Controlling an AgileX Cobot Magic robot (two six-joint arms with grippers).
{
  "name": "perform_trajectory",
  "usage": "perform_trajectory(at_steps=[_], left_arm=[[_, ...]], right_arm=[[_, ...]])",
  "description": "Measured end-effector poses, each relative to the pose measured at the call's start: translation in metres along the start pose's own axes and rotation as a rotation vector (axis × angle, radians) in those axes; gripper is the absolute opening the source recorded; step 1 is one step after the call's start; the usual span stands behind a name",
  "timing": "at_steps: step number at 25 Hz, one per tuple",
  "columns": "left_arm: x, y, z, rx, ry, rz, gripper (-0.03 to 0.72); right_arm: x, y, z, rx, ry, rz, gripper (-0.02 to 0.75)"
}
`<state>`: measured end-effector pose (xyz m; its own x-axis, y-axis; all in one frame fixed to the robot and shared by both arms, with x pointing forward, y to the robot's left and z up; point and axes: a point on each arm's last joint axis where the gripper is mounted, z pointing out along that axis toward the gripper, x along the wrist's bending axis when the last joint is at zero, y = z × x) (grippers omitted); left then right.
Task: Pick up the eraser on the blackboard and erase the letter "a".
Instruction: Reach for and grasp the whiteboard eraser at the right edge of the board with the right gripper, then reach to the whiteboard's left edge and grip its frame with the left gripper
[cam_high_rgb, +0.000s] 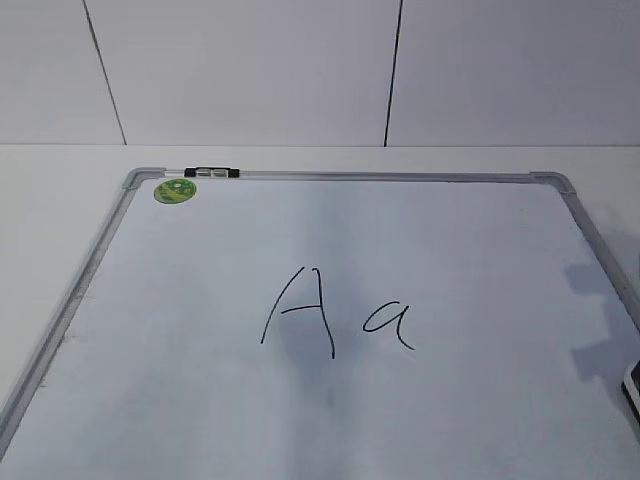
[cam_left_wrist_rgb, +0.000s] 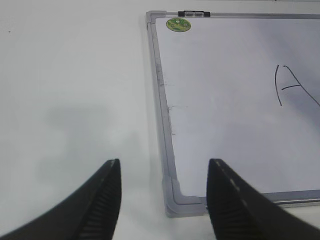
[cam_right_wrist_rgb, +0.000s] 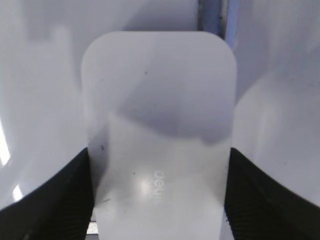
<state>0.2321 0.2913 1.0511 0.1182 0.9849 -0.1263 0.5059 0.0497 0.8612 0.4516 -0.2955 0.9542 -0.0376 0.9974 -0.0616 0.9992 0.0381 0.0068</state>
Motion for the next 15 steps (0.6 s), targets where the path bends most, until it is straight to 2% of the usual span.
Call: perform_trajectory(at_steps=[15], left_arm=[[-0.0015,0.0003,0.0003,0.001,-0.016,-0.008,0.414]], right_arm=[[0.0,0.0,0.0,0.0,0.0,0.0,0.542]])
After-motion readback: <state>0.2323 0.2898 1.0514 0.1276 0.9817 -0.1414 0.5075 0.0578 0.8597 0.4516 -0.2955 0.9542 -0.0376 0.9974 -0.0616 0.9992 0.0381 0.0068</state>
